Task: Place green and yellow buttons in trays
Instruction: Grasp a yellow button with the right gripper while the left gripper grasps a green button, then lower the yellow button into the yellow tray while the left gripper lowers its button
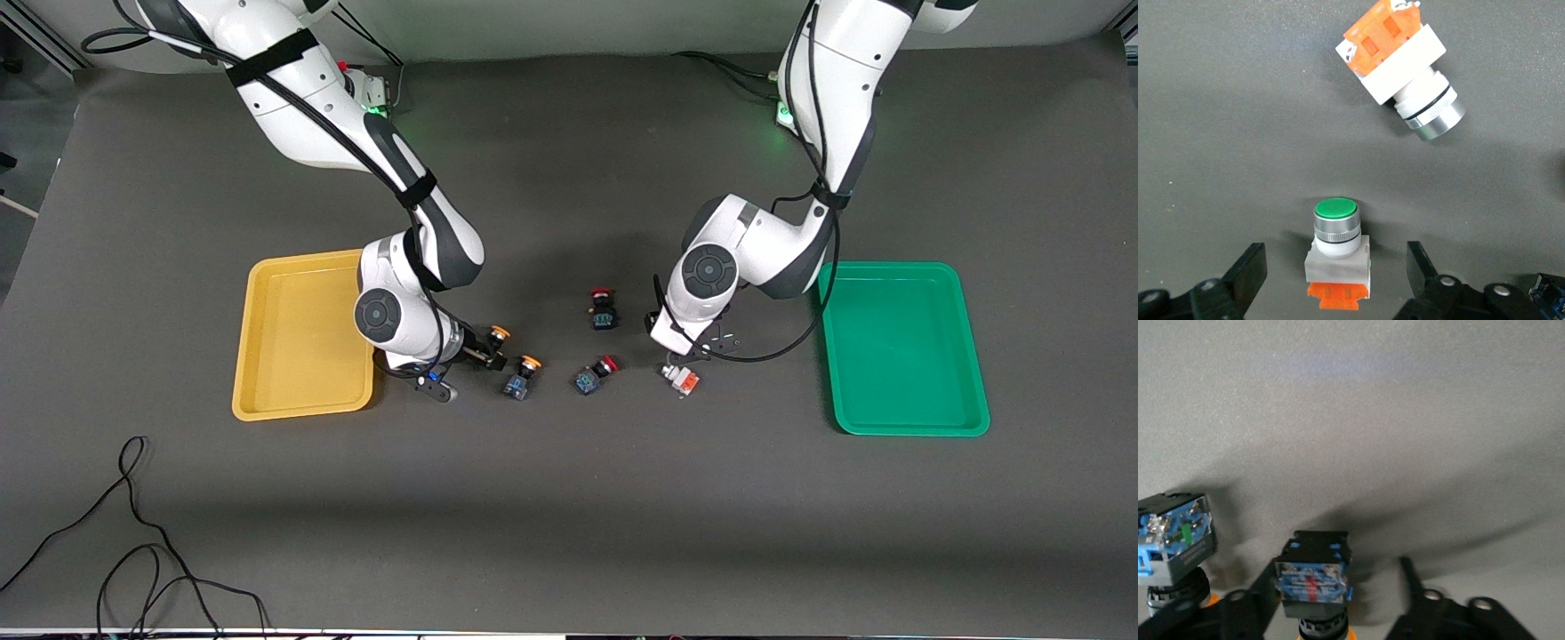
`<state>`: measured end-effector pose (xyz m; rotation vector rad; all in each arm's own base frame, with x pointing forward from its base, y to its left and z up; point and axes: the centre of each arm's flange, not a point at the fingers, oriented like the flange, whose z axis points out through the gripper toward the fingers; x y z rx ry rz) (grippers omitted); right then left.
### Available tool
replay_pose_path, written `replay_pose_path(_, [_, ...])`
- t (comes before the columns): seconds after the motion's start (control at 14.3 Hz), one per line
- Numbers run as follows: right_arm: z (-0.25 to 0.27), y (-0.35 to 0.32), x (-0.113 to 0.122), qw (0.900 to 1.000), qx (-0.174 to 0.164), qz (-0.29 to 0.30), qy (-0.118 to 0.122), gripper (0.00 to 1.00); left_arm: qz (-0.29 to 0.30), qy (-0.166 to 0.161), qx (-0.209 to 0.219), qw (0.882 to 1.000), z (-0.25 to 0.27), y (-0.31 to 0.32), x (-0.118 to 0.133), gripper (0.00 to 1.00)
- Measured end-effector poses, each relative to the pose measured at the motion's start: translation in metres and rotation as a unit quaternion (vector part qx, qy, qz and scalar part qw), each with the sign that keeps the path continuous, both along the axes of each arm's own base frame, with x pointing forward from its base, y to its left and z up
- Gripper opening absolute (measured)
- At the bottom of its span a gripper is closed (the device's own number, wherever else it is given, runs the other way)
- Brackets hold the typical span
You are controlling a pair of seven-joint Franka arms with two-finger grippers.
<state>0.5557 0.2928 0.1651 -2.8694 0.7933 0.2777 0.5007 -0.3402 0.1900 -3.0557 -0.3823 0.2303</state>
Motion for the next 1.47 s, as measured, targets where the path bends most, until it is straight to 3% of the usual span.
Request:
replay_pose_path(0.21, [0.006, -0.004, 0.006, 1.000, 0.001, -0.005, -0.005, 0.41, 0.002, 0.000, 0.001, 1.000, 0.000, 0.000, 0.000, 0.53])
replay_pose_path(0.28, [0.012, -0.008, 0.012, 1.000, 0.002, -0.007, 0.000, 0.41, 0.002, 0.001, 0.001, 1.000, 0.000, 0.000, 0.000, 0.44])
replay_pose_path(0.35, [0.024, -0.016, 0.021, 1.000, 0.005, -0.010, 0.014, 0.41, 0.002, 0.001, 0.001, 1.000, 0.000, 0.000, 0.000, 0.41])
replay_pose_path(0.63, [0.148, -0.117, 0.071, 0.995, 0.051, 0.027, 0.086, 0.41, -0.001, -0.004, -0.002, 1.000, 0.024, -0.003, 0.006, 0.41])
replay_pose_path(0.7, [0.181, -0.161, 0.077, 0.992, 0.067, 0.046, 0.093, 0.41, -0.007, -0.007, -0.005, 1.000, 0.049, -0.004, 0.010, 0.41])
replay_pose_path(0.84, [0.214, -0.249, 0.076, 0.989, 0.090, 0.088, 0.081, 0.41, -0.034, -0.010, -0.021, 0.999, 0.117, -0.001, 0.019, 0.41])
replay_pose_path(0.98, [0.202, -0.319, 0.069, 0.985, 0.100, 0.118, 0.075, 0.41, -0.068, -0.003, -0.043, 0.997, 0.193, 0.030, 0.028, 0.41])
replay_pose_path(1.19, [0.144, -0.353, 0.062, 0.984, 0.094, 0.126, 0.088, 0.41, -0.088, 0.016, -0.057, 0.994, 0.271, 0.123, 0.045, 0.41])
replay_pose_path(1.33, [0.102, -0.349, 0.060, 0.986, 0.073, 0.123, 0.082, 0.41, -0.097, 0.026, -0.064, 0.993, 0.283, 0.185, 0.055, 0.41])
replay_pose_path(1.47, [0.067, -0.346, 0.054, 0.987, 0.051, 0.138, 0.062, 0.41, -0.102, 0.035, -0.062, 0.992, 0.279, 0.256, 0.067, 0.41])
